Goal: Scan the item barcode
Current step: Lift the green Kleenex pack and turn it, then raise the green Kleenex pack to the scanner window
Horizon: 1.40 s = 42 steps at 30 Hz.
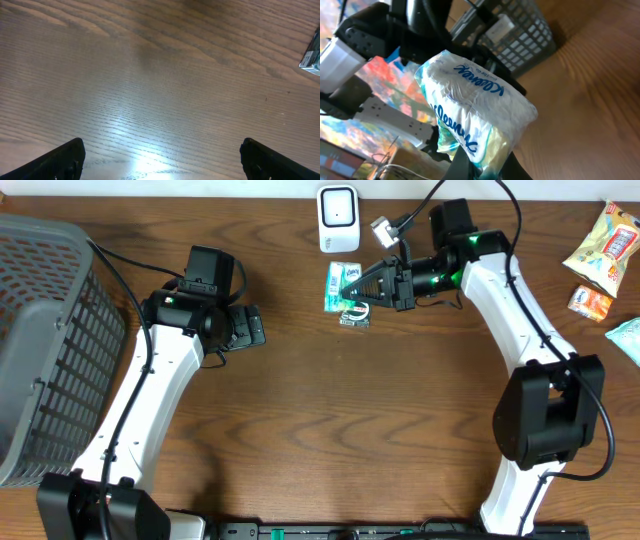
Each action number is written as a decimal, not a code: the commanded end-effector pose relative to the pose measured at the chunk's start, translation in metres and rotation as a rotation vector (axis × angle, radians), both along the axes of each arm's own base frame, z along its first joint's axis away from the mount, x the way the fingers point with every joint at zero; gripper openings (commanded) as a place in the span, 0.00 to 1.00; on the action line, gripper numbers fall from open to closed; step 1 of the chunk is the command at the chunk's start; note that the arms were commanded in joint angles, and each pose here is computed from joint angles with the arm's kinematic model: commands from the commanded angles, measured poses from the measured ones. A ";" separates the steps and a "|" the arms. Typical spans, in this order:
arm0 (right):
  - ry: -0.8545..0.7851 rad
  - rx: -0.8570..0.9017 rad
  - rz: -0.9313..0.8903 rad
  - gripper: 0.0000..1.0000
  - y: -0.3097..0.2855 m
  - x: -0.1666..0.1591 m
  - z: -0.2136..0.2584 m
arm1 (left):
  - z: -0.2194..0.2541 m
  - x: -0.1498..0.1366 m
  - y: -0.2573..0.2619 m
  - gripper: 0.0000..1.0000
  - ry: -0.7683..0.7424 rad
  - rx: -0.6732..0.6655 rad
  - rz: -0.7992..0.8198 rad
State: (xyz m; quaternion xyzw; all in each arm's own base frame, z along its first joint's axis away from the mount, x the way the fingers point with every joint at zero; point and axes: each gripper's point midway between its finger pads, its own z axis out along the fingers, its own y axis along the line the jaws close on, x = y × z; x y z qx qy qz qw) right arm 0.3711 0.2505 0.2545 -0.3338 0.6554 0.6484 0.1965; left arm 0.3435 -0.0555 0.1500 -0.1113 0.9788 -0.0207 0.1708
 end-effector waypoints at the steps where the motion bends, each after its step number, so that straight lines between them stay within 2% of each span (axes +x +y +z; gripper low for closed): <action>1: -0.010 0.055 0.026 0.01 0.004 -0.004 0.009 | 0.001 0.001 0.004 0.98 0.000 0.015 0.004; 10: -0.003 0.007 0.012 0.01 0.004 -0.002 0.001 | 0.001 0.001 0.004 0.98 0.000 0.015 0.004; 13: 0.024 -0.104 -0.024 0.01 0.003 0.003 -0.017 | 0.001 0.001 0.004 0.98 0.000 0.015 0.004; 15: 0.042 -0.289 -0.085 0.02 0.000 0.011 -0.047 | 0.001 0.001 0.004 0.98 0.000 0.014 0.004; 19: 0.076 -0.906 -0.406 0.01 -0.040 0.045 -0.129 | 0.001 0.001 0.004 0.98 0.000 0.015 0.004; 22: -0.068 -1.219 -0.601 0.01 -0.075 0.068 -0.143 | 0.001 0.001 0.004 0.98 0.000 0.015 0.004; 26: -0.349 -1.424 -0.809 0.01 -0.098 0.108 -0.125 | 0.001 0.001 0.004 0.98 0.000 0.015 0.004; 29: -0.570 -1.424 -0.840 0.01 -0.087 0.136 -0.104 | 0.001 0.001 0.004 0.98 0.000 0.015 0.004; 31: -0.641 -1.369 -0.910 0.01 -0.078 0.154 -0.091 | 0.001 0.001 0.004 0.98 0.000 0.015 0.004; 35: -0.691 -1.264 -0.999 0.01 -0.067 0.177 -0.077 | 0.001 0.001 0.004 0.98 0.000 0.015 0.004; 42: -0.730 -1.100 -1.009 0.01 -0.039 0.209 -0.059 | 0.001 0.001 0.004 0.98 0.000 0.015 0.004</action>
